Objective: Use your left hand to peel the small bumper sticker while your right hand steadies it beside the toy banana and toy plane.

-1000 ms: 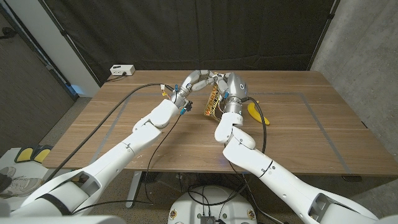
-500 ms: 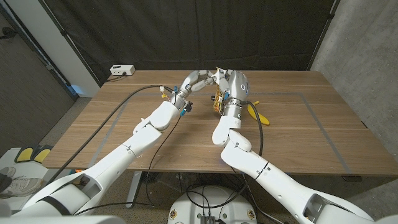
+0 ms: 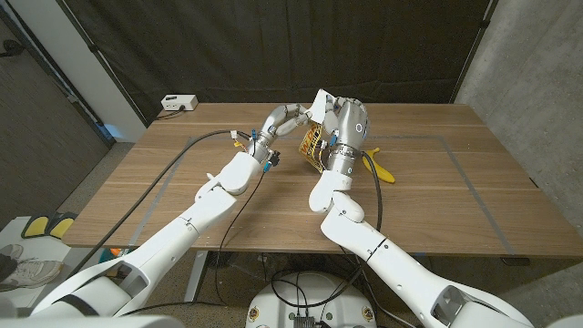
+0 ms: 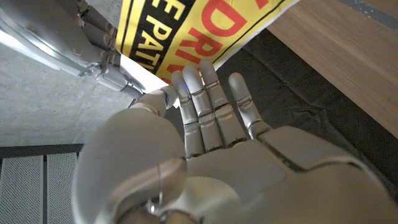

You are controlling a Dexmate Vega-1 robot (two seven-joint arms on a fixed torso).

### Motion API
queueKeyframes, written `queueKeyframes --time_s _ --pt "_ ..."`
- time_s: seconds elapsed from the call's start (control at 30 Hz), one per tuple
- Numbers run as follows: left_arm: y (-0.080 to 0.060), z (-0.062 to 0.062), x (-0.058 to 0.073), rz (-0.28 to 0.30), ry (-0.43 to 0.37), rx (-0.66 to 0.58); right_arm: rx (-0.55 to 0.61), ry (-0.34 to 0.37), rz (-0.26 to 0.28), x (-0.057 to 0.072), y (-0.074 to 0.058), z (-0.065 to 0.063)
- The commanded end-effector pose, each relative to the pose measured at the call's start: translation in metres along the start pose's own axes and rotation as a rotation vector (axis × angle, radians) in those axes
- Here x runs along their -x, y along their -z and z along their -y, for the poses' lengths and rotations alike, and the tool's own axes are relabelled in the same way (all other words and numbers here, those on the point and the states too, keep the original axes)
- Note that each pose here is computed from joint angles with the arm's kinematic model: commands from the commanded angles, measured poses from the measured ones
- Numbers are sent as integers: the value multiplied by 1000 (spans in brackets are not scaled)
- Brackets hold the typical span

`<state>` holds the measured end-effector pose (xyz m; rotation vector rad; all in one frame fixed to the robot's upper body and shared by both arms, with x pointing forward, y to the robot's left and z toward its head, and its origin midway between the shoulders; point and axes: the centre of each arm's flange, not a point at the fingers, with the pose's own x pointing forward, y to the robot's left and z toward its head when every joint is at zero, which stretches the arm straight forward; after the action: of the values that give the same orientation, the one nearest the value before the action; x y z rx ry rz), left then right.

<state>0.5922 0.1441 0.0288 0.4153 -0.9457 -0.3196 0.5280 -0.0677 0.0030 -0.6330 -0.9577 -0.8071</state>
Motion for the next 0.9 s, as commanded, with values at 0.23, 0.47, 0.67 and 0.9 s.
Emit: queueKeyframes --time_s 0.23,0.47,0.67,0.9 --pt "15 -11 15 -72 -41 39 2 131 -12 -3 7 -6" --pt "20 -17 23 -88 -64 54 16 153 -21 -5 8 -9" --pt "25 -21 30 -102 -80 69 32 159 -27 -5 8 -12" --pt "26 -27 39 -104 -111 72 49 173 -40 -7 10 -14"
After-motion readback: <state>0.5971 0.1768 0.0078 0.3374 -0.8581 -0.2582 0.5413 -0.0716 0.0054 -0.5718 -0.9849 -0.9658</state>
